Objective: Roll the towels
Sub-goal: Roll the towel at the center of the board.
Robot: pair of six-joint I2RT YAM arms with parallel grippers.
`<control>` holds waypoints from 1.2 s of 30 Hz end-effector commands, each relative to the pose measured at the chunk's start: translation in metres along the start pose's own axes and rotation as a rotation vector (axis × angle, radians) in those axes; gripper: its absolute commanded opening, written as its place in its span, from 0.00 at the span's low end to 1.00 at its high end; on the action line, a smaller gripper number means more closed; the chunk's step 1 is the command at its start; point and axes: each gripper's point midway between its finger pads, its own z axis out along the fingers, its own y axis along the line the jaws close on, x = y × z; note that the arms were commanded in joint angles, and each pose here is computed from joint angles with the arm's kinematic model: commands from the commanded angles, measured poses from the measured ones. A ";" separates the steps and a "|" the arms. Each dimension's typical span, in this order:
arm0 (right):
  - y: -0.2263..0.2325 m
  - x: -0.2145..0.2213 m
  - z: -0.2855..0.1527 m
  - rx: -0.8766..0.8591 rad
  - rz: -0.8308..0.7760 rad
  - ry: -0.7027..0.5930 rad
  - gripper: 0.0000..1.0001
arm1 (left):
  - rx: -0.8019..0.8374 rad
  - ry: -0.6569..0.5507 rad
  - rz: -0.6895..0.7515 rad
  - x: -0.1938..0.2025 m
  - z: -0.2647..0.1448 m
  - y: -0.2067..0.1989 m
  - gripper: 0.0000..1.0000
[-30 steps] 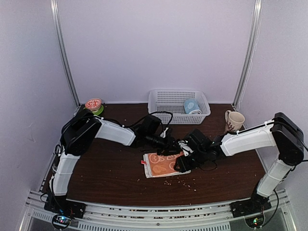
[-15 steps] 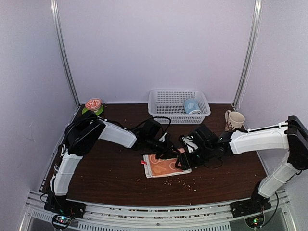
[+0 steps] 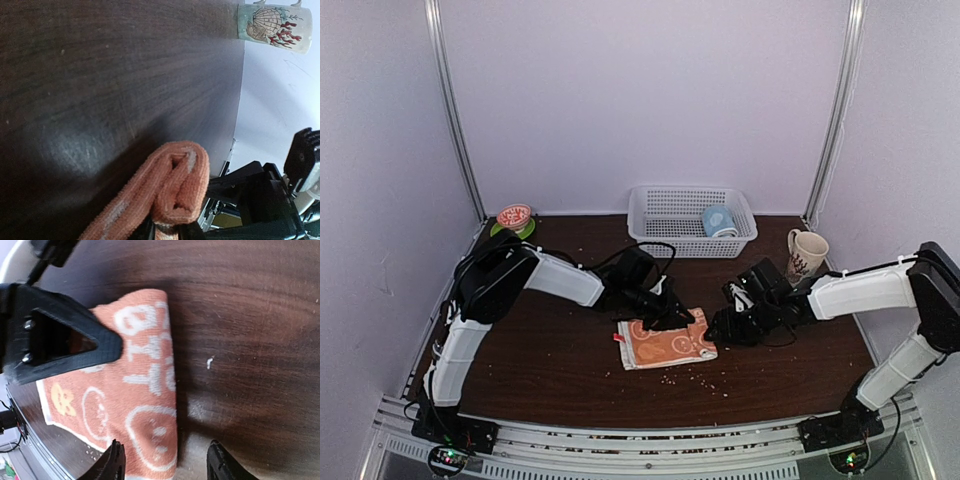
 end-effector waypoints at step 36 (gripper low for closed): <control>-0.035 -0.012 -0.035 0.474 -0.224 0.067 0.00 | -0.144 -0.076 0.156 0.028 -0.083 -0.016 0.38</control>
